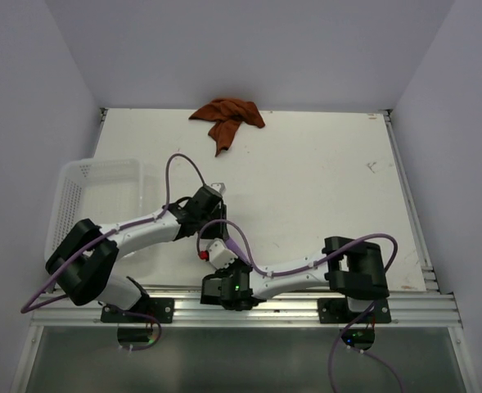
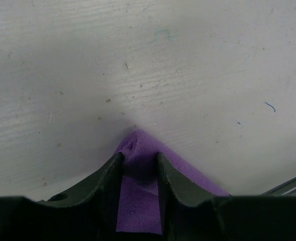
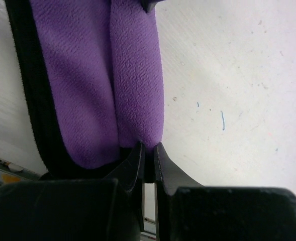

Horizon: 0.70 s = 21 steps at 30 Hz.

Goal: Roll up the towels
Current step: Roll the towel

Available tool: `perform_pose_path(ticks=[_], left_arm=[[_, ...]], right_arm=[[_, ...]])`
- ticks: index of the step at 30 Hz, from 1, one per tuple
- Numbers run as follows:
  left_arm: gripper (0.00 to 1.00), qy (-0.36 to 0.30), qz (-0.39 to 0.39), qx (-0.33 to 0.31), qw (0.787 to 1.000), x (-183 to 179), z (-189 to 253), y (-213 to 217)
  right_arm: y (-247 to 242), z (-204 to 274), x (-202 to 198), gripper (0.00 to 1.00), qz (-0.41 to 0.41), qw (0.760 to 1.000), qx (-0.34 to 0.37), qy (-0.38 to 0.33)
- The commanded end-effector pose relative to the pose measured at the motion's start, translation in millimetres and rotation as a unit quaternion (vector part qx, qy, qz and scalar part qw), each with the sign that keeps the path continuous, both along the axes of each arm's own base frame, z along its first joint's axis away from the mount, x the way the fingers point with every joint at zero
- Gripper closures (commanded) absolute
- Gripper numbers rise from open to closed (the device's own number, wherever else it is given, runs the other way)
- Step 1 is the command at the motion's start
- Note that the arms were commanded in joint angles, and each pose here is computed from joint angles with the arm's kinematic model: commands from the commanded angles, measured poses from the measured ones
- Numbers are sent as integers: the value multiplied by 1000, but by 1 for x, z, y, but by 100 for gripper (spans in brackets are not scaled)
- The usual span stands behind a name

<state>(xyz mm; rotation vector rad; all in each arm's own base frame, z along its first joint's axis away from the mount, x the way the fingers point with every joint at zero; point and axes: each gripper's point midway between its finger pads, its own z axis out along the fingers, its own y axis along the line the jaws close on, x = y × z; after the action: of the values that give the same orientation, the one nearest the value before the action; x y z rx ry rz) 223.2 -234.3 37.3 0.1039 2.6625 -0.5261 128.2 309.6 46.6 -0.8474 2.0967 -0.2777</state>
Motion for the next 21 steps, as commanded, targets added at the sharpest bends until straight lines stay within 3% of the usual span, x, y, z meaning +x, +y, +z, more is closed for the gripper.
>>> perform_pose_path(ticks=[1, 6, 11, 15, 17, 21], left_arm=[[65, -6, 8, 34, 999, -1, -11, 15], [75, -9, 19, 32, 999, -3, -15, 19], [99, -7, 30, 30, 999, -8, -22, 24], [100, -19, 49, 22, 998, -10, -33, 30], [100, -47, 58, -9, 997, -3, -26, 24], [100, -100, 79, -44, 991, 0, -24, 32]], right_arm=[[-1, 16, 1, 100, 1, 998, -33, -55], [1, 7, -6, 100, 13, 995, -67, -73], [1, 3, -14, 100, 19, 994, -74, -74], [4, 10, -20, 81, 22, 998, -28, -49], [10, 17, -27, 77, 33, 999, 21, -19], [23, 28, -42, 50, 63, 991, 108, 38]])
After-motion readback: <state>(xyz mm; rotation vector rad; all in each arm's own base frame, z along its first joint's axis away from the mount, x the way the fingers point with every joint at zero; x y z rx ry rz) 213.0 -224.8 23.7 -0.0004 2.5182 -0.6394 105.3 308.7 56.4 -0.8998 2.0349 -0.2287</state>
